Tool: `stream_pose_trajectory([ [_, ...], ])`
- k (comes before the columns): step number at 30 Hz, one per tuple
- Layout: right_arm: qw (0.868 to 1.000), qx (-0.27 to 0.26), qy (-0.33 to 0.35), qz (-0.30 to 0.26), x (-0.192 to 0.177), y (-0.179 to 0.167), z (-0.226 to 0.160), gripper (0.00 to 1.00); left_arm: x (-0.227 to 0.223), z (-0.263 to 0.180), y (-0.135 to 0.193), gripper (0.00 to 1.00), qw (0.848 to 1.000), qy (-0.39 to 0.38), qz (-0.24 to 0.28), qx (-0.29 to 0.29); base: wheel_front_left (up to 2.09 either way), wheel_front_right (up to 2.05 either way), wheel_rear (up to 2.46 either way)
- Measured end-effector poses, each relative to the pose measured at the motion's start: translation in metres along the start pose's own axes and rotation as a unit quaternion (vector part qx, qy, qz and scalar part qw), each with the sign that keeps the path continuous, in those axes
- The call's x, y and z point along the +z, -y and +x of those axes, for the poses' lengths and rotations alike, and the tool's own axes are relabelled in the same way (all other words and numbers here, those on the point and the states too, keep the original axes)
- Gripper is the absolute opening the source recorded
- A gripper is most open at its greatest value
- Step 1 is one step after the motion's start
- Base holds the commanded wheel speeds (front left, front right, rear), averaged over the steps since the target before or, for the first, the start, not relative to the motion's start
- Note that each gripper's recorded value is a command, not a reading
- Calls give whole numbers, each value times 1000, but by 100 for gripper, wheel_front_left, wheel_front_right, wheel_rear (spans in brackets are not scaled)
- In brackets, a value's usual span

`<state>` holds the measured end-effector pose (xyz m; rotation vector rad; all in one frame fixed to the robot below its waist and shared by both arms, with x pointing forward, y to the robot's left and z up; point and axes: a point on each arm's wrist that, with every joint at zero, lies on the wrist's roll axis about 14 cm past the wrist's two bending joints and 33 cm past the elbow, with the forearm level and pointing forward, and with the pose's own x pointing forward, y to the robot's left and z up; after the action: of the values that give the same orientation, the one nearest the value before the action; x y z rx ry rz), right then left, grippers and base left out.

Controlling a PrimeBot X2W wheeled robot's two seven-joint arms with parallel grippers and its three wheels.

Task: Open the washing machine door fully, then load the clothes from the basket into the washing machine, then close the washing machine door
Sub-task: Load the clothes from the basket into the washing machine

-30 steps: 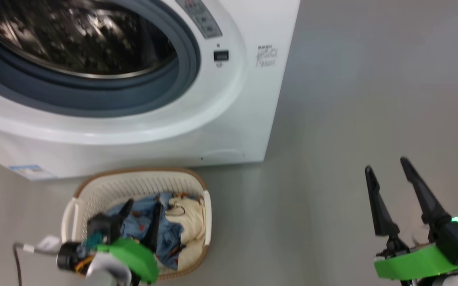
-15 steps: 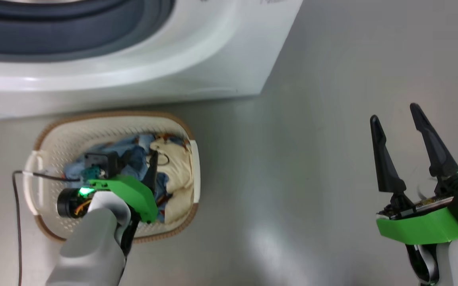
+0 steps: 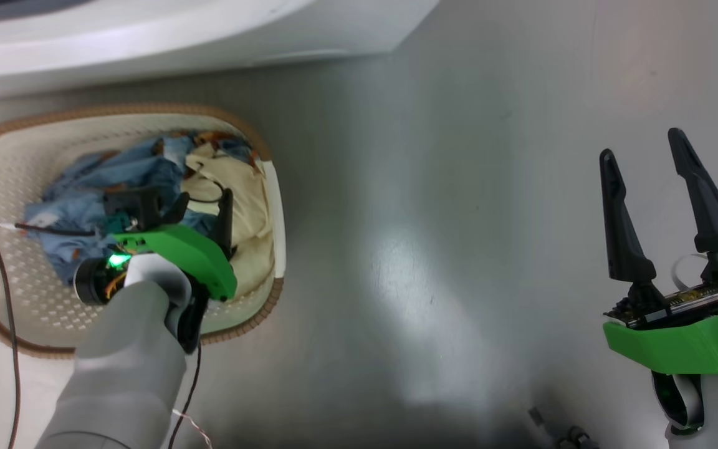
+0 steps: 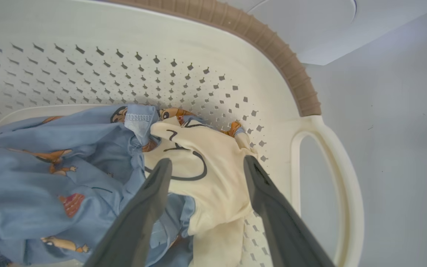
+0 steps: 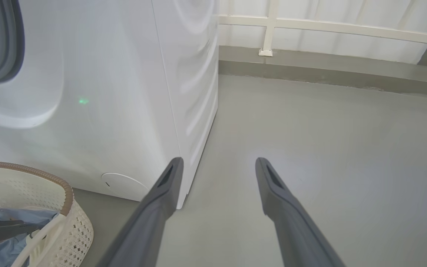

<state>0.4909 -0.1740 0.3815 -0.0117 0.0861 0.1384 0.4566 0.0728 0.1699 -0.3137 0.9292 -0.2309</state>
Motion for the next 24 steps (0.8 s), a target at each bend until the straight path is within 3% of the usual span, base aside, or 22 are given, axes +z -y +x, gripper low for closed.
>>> stream_pose_trajectory([
  [9, 999, -6, -37, -3, -36, 6, 0, 100, -34, 27, -18, 100, 998, -51, -32, 14, 0, 0, 0],
  [18, 999, -7, -46, -7, -46, 9, -1, 100, -50, 36, -22, 98, 996, -76, -45, 19, 0, 0, 0],
  [19, 999, -7, -45, -7, -45, 9, -1, 100, -51, 36, -22, 43, 996, -77, -47, 19, 0, 0, 0],
  [20, 999, -7, -44, -8, -44, 9, -1, 100, -51, 36, -21, 15, 996, -78, -47, 19, 0, 0, 0],
  [21, 999, -7, -44, -8, -44, 9, -1, 100, -52, 36, -21, 0, 996, -79, -47, 18, 0, 0, 0],
  [24, 999, -6, -42, -11, -42, 9, 0, 100, -52, 34, -19, 0, 995, -81, -47, 18, 0, 0, 0],
])
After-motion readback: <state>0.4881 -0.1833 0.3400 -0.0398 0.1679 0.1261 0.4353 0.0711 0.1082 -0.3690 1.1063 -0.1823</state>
